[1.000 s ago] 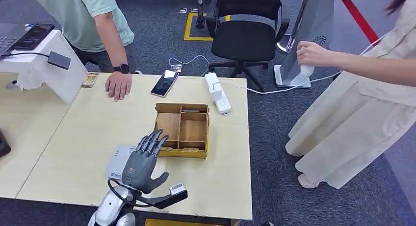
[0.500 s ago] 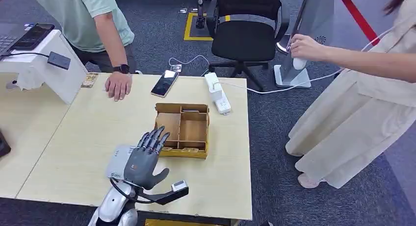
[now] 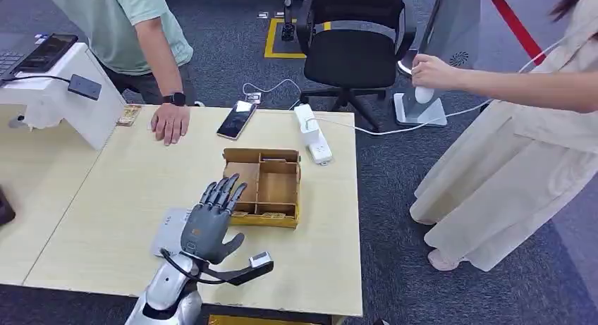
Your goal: Pass the card to the sensor for recognition and then transmit it.
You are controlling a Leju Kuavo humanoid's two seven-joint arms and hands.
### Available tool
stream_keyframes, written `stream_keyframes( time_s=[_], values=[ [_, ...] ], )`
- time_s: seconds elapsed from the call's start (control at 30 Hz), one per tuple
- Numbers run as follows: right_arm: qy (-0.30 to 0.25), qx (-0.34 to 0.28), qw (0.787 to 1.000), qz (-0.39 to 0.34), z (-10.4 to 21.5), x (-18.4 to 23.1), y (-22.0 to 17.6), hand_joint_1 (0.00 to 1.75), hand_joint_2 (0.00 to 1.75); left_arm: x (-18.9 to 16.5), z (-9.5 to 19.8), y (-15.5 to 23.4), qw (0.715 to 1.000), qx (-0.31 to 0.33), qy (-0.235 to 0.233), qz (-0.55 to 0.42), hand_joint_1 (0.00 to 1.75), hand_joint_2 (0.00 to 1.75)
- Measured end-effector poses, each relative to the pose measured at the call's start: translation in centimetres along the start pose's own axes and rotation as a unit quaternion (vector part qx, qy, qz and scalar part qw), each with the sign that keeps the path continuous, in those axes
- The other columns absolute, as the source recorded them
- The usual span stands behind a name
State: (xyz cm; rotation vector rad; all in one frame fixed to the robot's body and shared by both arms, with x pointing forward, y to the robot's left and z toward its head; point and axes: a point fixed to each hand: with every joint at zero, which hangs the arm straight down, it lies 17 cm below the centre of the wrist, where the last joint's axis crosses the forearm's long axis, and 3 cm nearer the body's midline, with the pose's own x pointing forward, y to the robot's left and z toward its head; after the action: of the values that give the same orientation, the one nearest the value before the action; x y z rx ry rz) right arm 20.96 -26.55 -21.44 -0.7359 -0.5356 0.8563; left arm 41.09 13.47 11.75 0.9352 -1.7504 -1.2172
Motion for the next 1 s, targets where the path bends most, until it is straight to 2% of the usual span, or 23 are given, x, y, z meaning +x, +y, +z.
stream_keyframes(
  time_s=[0.57,1.0],
  values=[
    [-0.001,0.0,1.0,0.0,0.0,0.0,0.0,0.0,0.0,-0.6,0.3,-2.2,0.999,-0.029,0.002,-0.013,0.0,1.75],
    [-0.002,0.002,1.0,0.001,0.1,-0.1,0.2,0.0,0.0,-3.1,0.3,-2.5,0.999,-0.034,0.024,-0.033,0.0,1.75]
  ],
)
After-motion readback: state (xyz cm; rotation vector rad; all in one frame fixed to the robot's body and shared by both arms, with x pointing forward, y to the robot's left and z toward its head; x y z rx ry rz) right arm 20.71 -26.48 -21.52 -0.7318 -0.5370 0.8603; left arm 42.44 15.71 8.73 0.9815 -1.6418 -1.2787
